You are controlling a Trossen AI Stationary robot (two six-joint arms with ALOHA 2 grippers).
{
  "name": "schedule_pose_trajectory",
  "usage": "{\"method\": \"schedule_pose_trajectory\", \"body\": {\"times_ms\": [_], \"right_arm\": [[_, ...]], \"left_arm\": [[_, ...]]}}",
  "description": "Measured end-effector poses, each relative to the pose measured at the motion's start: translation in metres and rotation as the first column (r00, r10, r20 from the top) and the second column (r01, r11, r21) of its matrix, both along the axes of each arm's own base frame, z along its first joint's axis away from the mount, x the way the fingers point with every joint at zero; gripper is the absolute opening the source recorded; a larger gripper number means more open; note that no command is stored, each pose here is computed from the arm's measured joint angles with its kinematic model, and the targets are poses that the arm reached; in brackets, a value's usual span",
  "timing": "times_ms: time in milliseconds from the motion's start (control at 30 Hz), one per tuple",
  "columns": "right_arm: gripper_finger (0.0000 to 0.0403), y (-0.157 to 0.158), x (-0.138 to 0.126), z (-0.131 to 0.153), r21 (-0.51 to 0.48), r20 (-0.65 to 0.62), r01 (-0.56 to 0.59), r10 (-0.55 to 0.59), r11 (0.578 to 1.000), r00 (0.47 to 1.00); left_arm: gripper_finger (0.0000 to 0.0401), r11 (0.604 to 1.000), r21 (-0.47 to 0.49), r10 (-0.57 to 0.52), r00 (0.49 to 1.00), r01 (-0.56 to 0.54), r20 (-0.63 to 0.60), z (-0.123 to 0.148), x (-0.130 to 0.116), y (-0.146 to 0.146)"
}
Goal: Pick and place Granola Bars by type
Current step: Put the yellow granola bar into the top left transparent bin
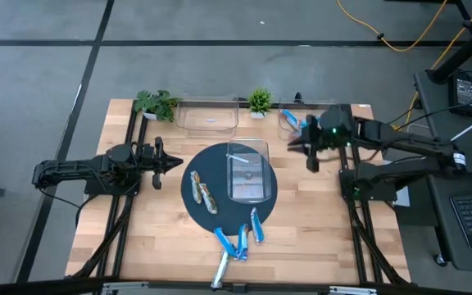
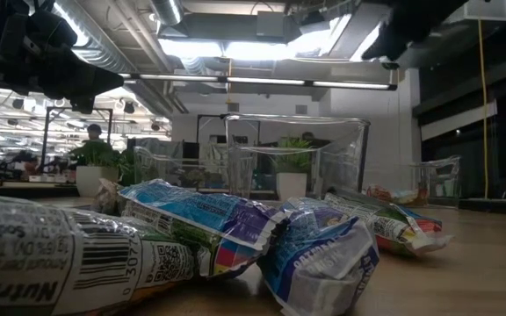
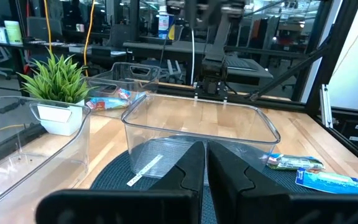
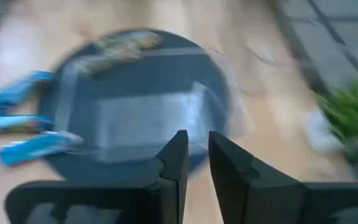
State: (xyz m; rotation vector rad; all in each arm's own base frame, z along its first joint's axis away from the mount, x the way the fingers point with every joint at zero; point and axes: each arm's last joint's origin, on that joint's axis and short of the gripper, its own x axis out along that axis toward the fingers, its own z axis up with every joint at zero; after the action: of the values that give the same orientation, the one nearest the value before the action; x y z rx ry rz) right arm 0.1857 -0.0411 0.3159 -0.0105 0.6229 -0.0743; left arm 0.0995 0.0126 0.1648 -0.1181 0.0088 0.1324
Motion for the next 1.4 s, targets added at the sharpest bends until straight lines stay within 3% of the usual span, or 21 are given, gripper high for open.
{"method": "schedule_pose_trajectory", "body": {"times_ms": [167,567,667,900,1167,1333,1400], "right_arm": [[0.0068,0.028,0.012,0.002,0.003,0.048,-0.125,0.124,0.992,0.991],[0.0068,0.066,0.013,0.001,0.064,0.048,-0.111,0.108,0.992,0.993],[0.0068,0.072,0.012,0.001,0.093,0.05,-0.098,0.094,0.991,0.994],[0.0068,0.081,0.011,0.002,0.099,0.056,-0.103,0.098,0.99,0.994],[0.0068,0.08,0.011,0.002,0.075,0.059,-0.076,0.071,0.994,0.996],[0.0068,0.08,0.011,0.002,0.066,0.058,-0.079,0.076,0.995,0.995],[0.0068,0.08,0.011,0.002,0.049,0.057,-0.091,0.088,0.995,0.994]], "left_arm": [[0.0013,1.0,0.0,0.0,1.0,0.0,0.0,0.0,0.0,0.0],[0.0012,1.0,0.005,0.003,1.0,-0.003,0.012,0.001,0.0,0.0],[0.001,0.998,0.026,0.061,0.998,-0.062,0.035,0.004,0.0,0.002],[0.0008,0.995,-0.071,0.082,0.985,-0.072,0.15,0.014,-0.001,0.002],[0.0008,0.961,-0.276,0.08,0.976,-0.022,0.203,0.016,-0.001,0.002],[0.001,0.962,-0.265,-0.02,0.987,0.063,0.16,0.031,-0.003,-0.001],[0.001,0.96,-0.274,-0.05,0.997,0.066,0.066,0.042,-0.004,-0.002]]}}
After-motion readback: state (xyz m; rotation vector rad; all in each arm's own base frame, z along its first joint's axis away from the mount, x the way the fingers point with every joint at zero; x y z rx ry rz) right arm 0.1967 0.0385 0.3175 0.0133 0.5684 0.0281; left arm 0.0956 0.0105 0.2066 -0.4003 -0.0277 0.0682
